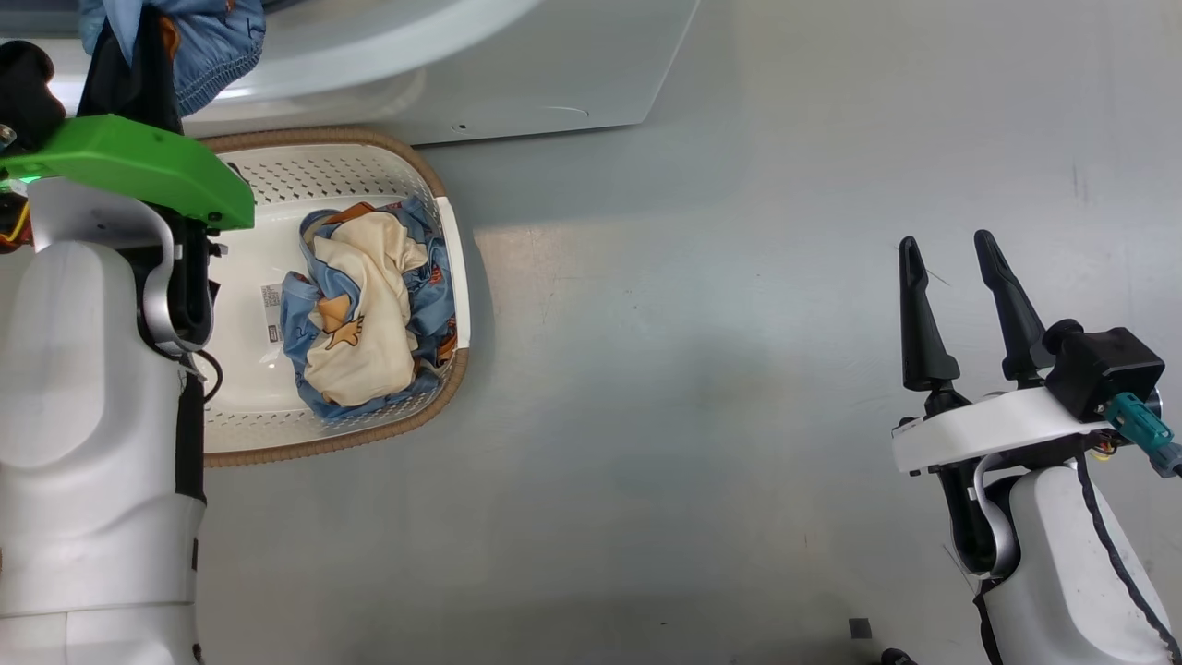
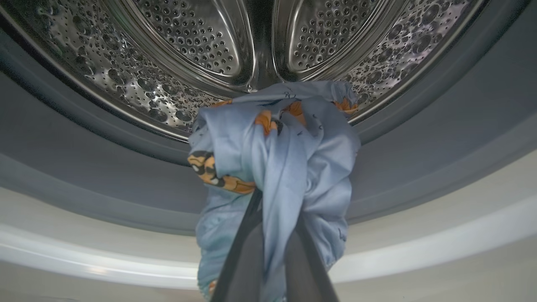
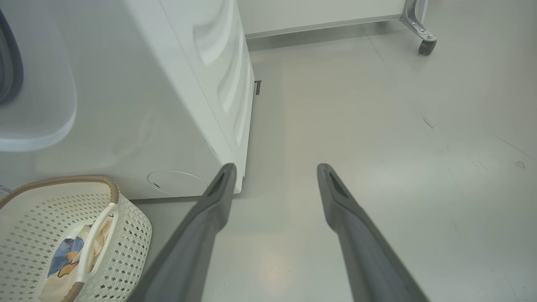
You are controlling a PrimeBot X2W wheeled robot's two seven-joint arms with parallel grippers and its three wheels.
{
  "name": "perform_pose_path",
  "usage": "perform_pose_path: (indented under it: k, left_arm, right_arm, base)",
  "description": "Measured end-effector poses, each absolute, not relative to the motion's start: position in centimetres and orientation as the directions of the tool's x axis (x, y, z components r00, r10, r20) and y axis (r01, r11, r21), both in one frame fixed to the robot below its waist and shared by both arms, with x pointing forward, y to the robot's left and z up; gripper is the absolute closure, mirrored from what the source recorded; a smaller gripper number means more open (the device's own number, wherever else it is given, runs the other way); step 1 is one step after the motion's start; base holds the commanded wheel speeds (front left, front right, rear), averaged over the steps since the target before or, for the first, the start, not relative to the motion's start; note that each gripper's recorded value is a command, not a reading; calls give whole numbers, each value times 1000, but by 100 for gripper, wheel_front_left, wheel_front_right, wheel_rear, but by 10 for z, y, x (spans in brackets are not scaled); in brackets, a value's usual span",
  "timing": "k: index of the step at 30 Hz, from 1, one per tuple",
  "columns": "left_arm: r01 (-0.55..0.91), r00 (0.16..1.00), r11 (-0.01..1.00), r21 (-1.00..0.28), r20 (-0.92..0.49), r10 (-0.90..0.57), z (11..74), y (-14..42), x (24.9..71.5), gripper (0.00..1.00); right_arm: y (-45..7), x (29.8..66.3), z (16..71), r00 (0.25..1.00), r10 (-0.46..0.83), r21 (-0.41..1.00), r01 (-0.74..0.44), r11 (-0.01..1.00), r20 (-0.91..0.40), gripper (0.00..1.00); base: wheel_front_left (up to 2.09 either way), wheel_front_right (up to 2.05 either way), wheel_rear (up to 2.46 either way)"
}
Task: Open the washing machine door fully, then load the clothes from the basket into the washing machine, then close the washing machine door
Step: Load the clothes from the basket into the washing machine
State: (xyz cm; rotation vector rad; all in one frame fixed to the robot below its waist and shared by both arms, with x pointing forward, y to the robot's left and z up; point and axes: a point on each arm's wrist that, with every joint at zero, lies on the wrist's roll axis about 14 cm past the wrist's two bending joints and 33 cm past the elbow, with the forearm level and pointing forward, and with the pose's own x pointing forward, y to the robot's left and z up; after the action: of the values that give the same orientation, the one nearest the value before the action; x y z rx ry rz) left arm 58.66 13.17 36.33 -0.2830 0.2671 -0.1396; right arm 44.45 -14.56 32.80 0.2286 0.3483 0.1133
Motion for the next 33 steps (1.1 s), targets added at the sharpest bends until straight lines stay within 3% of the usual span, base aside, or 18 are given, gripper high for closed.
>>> perform_pose_path:
  k: [17,33]
  left_arm:
    - [174,968,965,-196,-144,-204,420,138,629,100]
    - [207,950,957,-203,-194,-247,406,122,666,100]
  right_arm:
    - [-143,434,332,929,159,242,-79,967,-333,0]
    - [-157,425,310,911,121,227,-31,973,-394,0]
  base:
    - [0,0,0]
    - [0,0,0]
